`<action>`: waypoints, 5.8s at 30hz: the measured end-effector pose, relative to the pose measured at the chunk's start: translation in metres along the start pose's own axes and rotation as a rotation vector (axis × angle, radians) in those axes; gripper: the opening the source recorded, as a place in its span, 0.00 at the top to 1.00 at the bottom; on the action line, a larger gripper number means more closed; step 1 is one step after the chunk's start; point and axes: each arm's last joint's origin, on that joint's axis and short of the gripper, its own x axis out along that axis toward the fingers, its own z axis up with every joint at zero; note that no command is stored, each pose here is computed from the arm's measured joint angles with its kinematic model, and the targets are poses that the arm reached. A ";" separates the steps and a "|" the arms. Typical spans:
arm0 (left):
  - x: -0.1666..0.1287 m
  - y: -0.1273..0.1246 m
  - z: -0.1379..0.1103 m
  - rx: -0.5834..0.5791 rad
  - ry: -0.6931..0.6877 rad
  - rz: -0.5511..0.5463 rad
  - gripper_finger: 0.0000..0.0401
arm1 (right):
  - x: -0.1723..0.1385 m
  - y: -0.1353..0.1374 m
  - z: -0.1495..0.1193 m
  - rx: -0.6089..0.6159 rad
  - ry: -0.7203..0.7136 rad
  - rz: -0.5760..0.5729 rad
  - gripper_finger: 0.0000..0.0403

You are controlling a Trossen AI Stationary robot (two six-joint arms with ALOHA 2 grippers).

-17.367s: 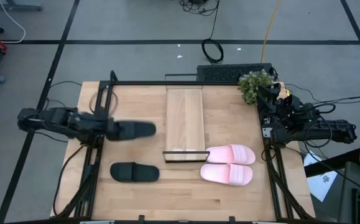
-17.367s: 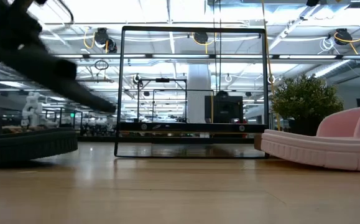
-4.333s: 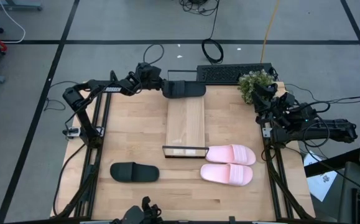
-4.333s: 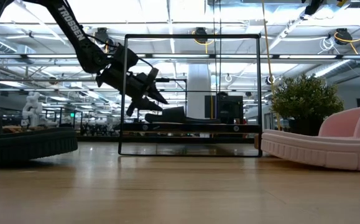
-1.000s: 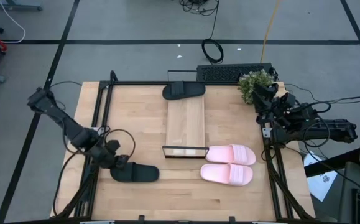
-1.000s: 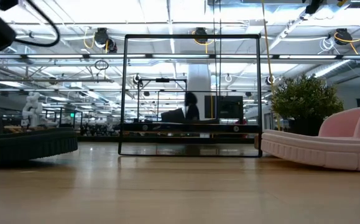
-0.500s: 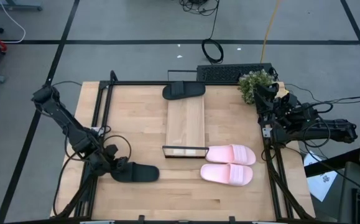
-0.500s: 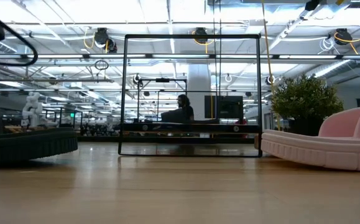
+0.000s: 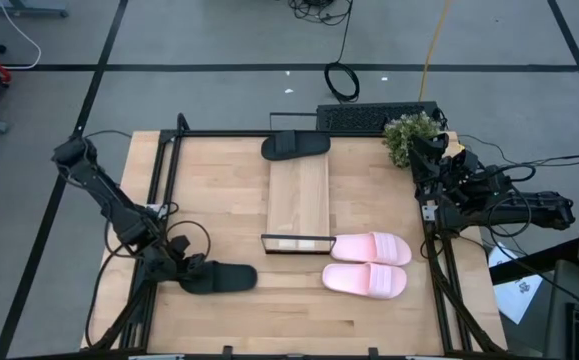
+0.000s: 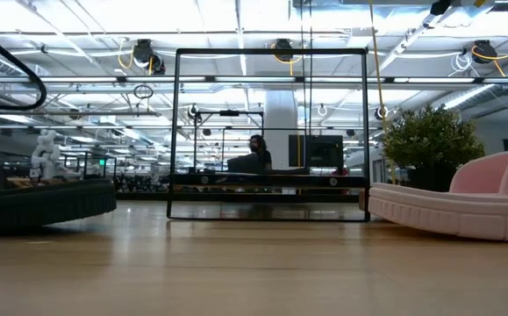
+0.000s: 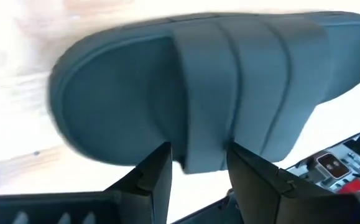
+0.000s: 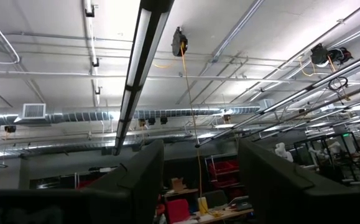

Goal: Pick and place slides into the shelf
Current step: Put the black slides on the shelf

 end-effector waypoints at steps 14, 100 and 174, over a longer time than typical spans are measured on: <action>-0.003 0.001 0.002 0.017 -0.051 -0.050 0.64 | 0.000 0.000 0.001 0.001 -0.007 -0.001 0.51; 0.027 -0.003 0.009 0.154 -0.229 -0.385 0.77 | 0.000 0.000 0.004 0.012 -0.036 -0.003 0.51; 0.050 -0.036 0.012 0.292 -0.140 -0.471 0.72 | 0.000 0.000 0.004 0.015 -0.046 -0.001 0.51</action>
